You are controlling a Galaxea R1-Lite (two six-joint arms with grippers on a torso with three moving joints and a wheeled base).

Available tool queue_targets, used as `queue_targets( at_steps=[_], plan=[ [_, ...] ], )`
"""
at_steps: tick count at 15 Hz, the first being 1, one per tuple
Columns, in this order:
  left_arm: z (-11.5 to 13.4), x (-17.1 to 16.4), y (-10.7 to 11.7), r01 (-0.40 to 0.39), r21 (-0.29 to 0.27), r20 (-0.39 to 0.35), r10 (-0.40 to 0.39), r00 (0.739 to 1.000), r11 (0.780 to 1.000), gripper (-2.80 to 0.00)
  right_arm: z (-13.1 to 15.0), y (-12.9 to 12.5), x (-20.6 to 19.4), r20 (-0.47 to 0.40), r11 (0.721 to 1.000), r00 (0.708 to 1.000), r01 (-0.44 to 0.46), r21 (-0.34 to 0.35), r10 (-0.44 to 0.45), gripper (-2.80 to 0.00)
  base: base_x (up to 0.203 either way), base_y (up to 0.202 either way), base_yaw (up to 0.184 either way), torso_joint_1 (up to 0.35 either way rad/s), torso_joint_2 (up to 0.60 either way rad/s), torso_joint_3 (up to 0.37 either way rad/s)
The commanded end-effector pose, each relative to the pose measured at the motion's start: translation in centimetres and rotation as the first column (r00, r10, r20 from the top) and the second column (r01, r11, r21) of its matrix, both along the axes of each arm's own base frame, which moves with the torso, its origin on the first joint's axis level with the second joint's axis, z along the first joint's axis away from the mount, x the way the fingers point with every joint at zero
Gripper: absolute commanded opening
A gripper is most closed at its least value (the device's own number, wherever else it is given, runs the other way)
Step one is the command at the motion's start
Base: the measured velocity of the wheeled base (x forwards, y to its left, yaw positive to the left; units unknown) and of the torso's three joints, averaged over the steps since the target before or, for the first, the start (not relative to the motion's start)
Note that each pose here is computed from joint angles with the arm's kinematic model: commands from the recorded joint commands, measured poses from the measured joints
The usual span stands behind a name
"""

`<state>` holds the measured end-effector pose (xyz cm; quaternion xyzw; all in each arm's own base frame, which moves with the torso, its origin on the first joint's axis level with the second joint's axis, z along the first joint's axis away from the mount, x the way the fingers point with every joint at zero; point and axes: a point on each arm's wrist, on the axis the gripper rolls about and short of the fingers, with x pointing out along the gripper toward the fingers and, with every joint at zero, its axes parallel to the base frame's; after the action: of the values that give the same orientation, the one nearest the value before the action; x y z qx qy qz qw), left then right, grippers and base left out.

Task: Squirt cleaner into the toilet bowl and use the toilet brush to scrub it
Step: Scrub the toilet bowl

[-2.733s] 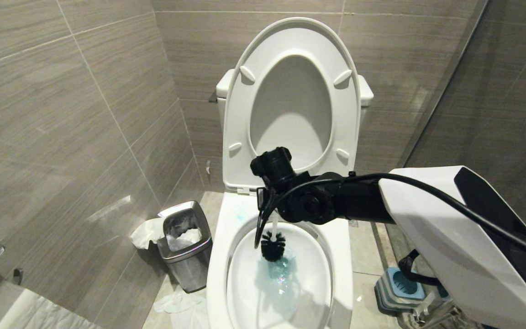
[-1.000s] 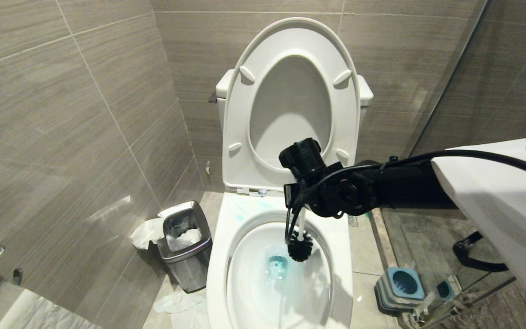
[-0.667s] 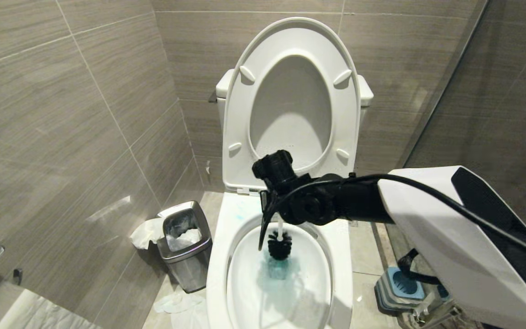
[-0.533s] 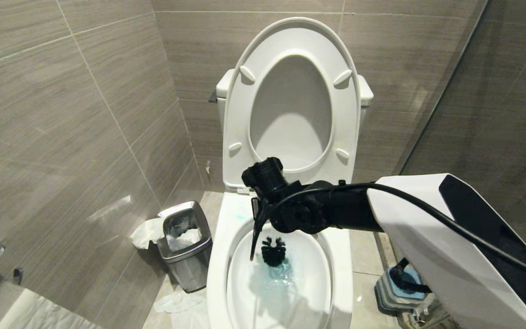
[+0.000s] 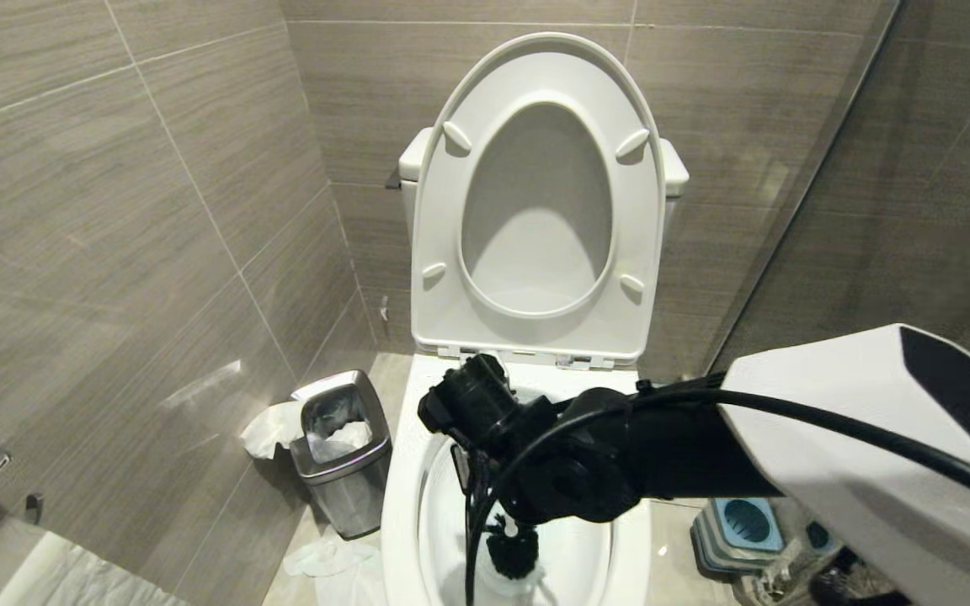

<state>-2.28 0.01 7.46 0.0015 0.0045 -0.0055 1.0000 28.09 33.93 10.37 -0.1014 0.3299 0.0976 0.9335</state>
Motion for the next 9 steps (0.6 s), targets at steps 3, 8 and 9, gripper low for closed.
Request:
queue_targets(
  at_steps=[3, 8, 9],
  plan=[
    [-0.1, 0.0, 0.0, 0.0, 0.0, -0.004, 0.0, 1.0, 1.0, -2.8, 3.1, -3.9, -2.1, 0.022, 0.999, 0.998, 0.051, -0.008, -0.051, -2.8, 0.0, 0.0, 0.0, 0.0, 0.0, 0.0],
    [-0.1, 0.0, 0.0, 0.0, 0.0, -0.004, 0.0, 1.0, 1.0, -2.8, 3.1, -5.3, 0.9, 0.044, 0.99, 0.989, 0.139, -0.004, -0.138, -2.8, 0.0, 0.0, 0.0, 0.0, 0.0, 0.0],
    [-0.1, 0.0, 0.0, 0.0, 0.0, -0.004, 0.0, 1.0, 1.0, -2.8, 3.1, -5.4, 1.8, 0.06, 0.986, 0.984, 0.166, 0.001, -0.166, -2.8, 0.0, 0.0, 0.0, 0.0, 0.0, 0.0]
  ],
)
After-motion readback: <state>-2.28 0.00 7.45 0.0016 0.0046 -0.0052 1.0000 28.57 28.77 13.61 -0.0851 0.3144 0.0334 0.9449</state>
